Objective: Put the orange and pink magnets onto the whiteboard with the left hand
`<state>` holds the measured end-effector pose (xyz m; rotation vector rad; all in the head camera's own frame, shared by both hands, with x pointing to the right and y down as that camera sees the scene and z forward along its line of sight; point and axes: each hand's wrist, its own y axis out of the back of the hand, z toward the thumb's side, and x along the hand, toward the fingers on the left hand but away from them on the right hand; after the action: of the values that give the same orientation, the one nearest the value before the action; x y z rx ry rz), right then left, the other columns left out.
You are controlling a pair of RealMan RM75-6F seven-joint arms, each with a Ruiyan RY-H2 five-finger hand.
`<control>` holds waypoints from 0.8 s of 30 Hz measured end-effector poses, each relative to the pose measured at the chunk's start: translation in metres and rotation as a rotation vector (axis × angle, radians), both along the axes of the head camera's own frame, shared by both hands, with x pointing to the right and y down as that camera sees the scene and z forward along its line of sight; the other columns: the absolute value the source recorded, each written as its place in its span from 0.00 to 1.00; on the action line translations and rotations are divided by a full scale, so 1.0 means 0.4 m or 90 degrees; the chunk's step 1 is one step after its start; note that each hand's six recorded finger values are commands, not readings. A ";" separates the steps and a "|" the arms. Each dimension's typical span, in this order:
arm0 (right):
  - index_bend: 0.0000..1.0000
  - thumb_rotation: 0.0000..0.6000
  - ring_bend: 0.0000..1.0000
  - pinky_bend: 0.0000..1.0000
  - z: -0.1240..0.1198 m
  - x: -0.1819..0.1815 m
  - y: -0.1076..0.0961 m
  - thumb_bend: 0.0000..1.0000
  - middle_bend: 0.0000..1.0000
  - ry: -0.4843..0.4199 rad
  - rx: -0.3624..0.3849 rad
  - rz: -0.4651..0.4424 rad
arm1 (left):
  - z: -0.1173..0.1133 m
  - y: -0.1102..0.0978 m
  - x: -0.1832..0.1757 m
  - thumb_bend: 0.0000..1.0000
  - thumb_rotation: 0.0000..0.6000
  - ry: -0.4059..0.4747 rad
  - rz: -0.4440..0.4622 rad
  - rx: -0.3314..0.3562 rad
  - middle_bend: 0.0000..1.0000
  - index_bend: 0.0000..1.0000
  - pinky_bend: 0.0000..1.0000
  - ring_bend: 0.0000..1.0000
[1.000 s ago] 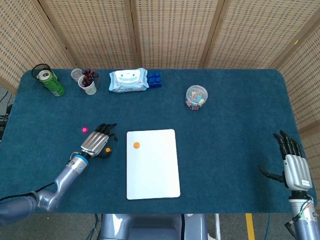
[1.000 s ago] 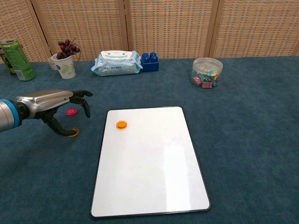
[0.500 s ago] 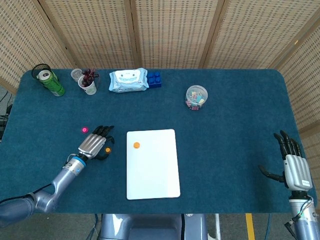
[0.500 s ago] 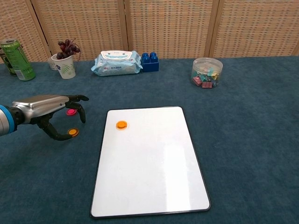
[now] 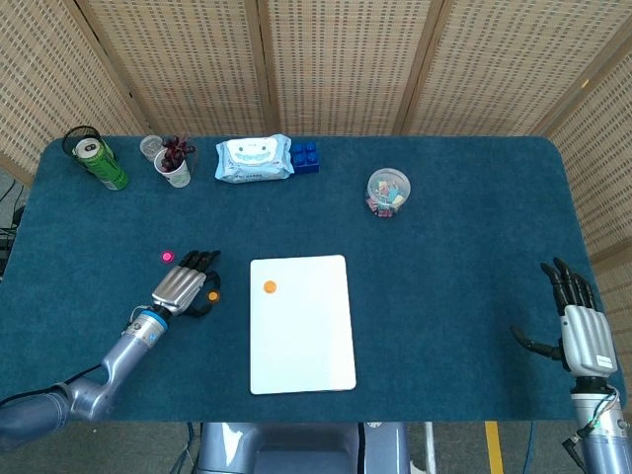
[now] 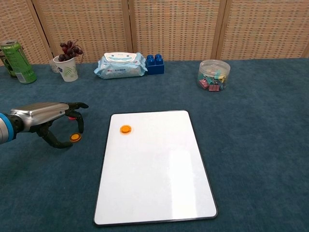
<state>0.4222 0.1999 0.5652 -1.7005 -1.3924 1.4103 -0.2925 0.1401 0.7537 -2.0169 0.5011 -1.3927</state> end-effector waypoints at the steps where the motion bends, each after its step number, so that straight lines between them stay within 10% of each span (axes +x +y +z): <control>1: 0.00 1.00 0.00 0.00 0.000 0.000 0.000 0.26 0.00 0.000 0.000 0.000 | 0.002 0.001 -0.001 0.32 1.00 -0.002 0.000 -0.001 0.00 0.45 0.00 0.00; 24: 0.00 1.00 0.00 0.00 0.000 0.001 0.000 0.26 0.00 -0.003 0.000 0.002 | -0.057 -0.012 0.159 0.32 1.00 0.049 0.113 0.058 0.00 0.53 0.00 0.00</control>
<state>0.4224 0.1999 0.5651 -1.7036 -1.3987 1.4092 -0.2288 0.1354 0.7310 -1.9947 0.3997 -1.1695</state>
